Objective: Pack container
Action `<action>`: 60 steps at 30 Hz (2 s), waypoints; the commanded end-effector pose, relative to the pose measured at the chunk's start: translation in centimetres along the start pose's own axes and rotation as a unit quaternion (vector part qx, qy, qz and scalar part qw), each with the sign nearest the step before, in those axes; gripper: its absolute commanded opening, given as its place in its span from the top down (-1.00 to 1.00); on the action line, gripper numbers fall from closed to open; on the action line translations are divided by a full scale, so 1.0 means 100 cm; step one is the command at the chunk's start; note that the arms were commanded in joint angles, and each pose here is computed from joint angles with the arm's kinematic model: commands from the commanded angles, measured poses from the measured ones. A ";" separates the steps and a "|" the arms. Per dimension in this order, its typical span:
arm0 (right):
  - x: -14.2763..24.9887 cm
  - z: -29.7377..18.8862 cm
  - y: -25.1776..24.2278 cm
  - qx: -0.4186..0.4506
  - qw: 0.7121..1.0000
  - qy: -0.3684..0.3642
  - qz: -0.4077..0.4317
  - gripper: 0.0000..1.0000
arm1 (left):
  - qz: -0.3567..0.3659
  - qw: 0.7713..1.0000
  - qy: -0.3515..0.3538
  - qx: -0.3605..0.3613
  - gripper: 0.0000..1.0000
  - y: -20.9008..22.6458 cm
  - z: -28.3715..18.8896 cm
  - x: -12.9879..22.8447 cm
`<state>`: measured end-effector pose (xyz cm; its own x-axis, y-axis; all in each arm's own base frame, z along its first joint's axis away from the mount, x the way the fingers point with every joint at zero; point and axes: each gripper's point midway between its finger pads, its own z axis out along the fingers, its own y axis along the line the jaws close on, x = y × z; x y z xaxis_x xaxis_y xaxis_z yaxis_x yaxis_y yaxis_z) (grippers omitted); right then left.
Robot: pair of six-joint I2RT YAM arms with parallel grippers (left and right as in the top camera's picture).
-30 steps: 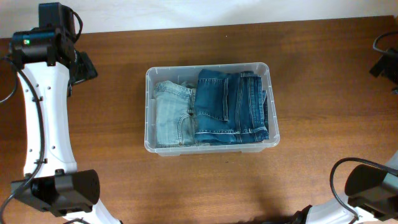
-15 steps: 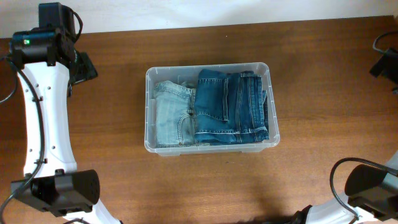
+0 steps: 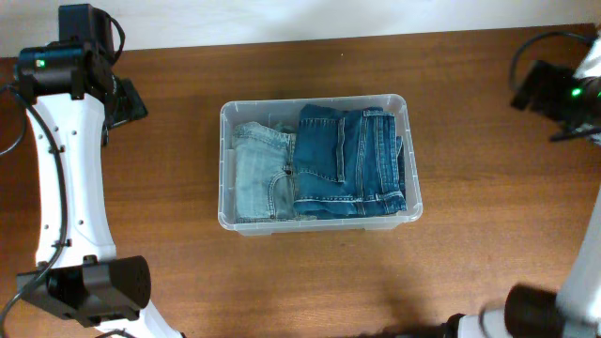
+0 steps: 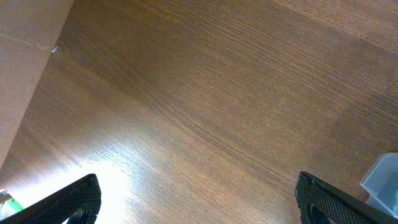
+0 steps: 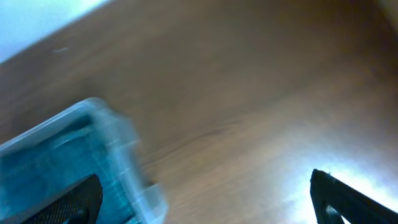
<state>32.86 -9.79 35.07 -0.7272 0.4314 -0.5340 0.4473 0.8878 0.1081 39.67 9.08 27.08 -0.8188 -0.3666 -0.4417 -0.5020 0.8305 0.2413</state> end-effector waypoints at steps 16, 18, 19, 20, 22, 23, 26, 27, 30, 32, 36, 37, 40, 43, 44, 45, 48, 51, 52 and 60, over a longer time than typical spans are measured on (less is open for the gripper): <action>0.114 -0.222 0.050 -0.237 0.931 -0.225 -0.165 -0.97 | -0.014 1.000 -0.011 0.006 -0.99 0.004 -0.010 -0.002; 0.128 -0.230 0.039 -0.247 0.926 -0.237 -0.161 -0.97 | -0.014 1.000 -0.011 0.006 -0.99 0.004 -0.010 -0.002; 0.137 -0.233 0.033 -0.254 0.923 -0.241 -0.161 -0.97 | -0.014 1.000 -0.011 0.006 -0.99 0.004 -0.010 -0.002; 0.144 -0.234 0.029 -0.261 0.920 -0.245 -0.161 -0.97 | -0.014 1.000 -0.011 0.006 -0.99 0.004 -0.010 -0.002; 0.156 -0.235 0.021 -0.271 0.913 -0.260 -0.158 -0.97 | -0.014 1.000 -0.011 0.006 -0.99 0.004 -0.010 -0.002; 0.162 -0.233 0.017 -0.275 0.909 -0.271 -0.155 -0.97 | -0.014 1.000 -0.011 0.006 -0.99 0.004 -0.010 -0.002; 0.174 -0.221 0.009 -0.283 0.897 -0.305 -0.146 -0.97 | -0.014 1.000 -0.011 0.006 -0.99 0.004 -0.010 -0.002; 0.177 -0.217 0.008 -0.287 0.894 -0.313 -0.143 -0.98 | -0.014 1.000 -0.011 0.006 -0.99 0.004 -0.010 -0.002; 0.184 -0.198 0.009 -0.300 0.878 -0.348 -0.133 -0.97 | -0.014 1.000 -0.011 0.006 -0.99 0.004 -0.010 -0.002; 0.186 -0.184 0.012 -0.301 0.872 -0.365 -0.127 -0.97 | -0.014 1.000 -0.011 0.006 -0.99 0.004 -0.010 -0.002; 0.183 -0.139 0.019 -0.287 0.864 -0.398 -0.108 -0.97 | -0.014 1.000 -0.011 0.006 -0.99 0.004 -0.010 -0.002; 0.181 -0.131 0.022 -0.285 0.863 -0.404 -0.104 -0.97 | -0.014 1.000 -0.011 0.006 -0.99 0.004 -0.010 -0.002; 0.172 -0.105 0.031 -0.284 0.850 -0.435 -0.091 -0.97 | -0.014 1.000 -0.011 0.006 -0.99 0.004 -0.010 -0.002; 0.164 -0.084 0.041 -0.291 0.833 -0.465 -0.080 -0.97 | -0.014 1.000 -0.011 0.006 -0.99 0.004 -0.010 -0.002; 0.163 -0.078 0.043 -0.293 0.828 -0.472 -0.078 -0.97 | -0.014 1.000 -0.011 0.006 -0.99 0.004 -0.010 -0.002; 0.163 -0.070 0.046 -0.296 0.823 -0.479 -0.076 -0.97 | -0.014 1.000 -0.011 0.006 -0.99 0.004 -0.010 -0.002; 0.163 -0.053 0.050 -0.302 0.809 -0.500 -0.070 -0.97 | -0.014 1.000 -0.011 0.006 -0.99 0.004 -0.010 -0.002; 0.165 -0.033 0.054 -0.309 0.790 -0.526 -0.063 -0.97 | -0.014 1.000 -0.011 0.006 -0.99 0.004 -0.010 -0.002; 0.166 -0.028 0.055 -0.309 0.788 -0.529 -0.062 -0.97 | -0.014 1.000 -0.011 0.006 -0.99 0.004 -0.010 -0.002; 0.174 0.004 0.059 -0.279 0.780 -0.549 -0.106 -0.97 | -0.014 1.000 -0.011 0.006 -0.99 0.004 -0.010 -0.002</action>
<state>22.84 3.14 26.90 0.2602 0.2126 -0.9419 -0.1775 0.9694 0.1698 39.64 9.07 27.06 -0.8194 -0.3670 -0.4404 -0.5018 0.8306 0.2415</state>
